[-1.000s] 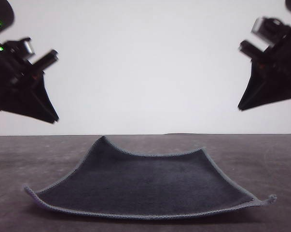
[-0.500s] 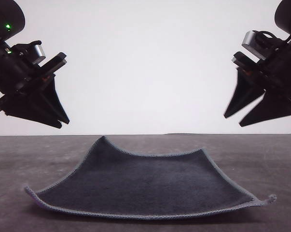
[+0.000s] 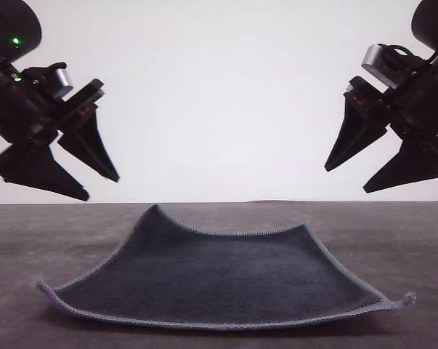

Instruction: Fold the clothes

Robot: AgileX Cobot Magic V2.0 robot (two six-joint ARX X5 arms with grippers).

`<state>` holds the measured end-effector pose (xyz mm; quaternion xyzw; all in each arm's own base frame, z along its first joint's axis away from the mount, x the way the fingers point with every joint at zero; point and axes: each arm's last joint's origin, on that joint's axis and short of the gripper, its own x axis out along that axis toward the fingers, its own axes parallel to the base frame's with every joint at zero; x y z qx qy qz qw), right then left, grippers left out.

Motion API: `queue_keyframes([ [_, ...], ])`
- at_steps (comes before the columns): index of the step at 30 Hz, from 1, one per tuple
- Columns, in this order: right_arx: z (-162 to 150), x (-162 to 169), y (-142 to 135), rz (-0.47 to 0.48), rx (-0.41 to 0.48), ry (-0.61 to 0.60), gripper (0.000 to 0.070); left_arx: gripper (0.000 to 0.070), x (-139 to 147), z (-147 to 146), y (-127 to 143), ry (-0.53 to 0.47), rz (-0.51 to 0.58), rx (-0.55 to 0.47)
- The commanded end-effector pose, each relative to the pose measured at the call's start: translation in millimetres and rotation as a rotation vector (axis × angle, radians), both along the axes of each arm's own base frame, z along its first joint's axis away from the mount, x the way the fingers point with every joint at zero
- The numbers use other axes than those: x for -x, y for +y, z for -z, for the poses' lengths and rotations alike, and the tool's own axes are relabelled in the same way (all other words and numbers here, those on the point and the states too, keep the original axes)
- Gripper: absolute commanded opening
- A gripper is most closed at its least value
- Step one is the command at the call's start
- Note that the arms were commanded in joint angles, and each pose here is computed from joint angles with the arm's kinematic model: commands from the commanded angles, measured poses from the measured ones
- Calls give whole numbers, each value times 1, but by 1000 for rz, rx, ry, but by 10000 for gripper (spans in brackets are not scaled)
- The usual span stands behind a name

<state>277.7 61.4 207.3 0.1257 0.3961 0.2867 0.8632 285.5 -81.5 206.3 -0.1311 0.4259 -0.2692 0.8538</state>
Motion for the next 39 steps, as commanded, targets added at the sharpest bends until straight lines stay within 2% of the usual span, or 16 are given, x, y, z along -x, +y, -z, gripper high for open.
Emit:
queue_keyframes([
  [1,-1,-4,4,-24,-8,-11,456,314,-6,3,-5,5,30,24],
  [7,9,-11,15,-56,-68,19,451,314,-17,16,-14,19,57,90],
  [22,59,-36,29,-63,-127,120,450,314,-60,27,-40,80,120,111],
  [29,63,-39,32,-60,-140,116,448,314,-62,37,-49,109,150,101],
  [32,63,-39,34,-63,-146,110,410,314,-61,40,-51,119,157,96],
  [39,65,-39,43,-80,-151,111,401,314,-61,41,-51,128,157,94],
])
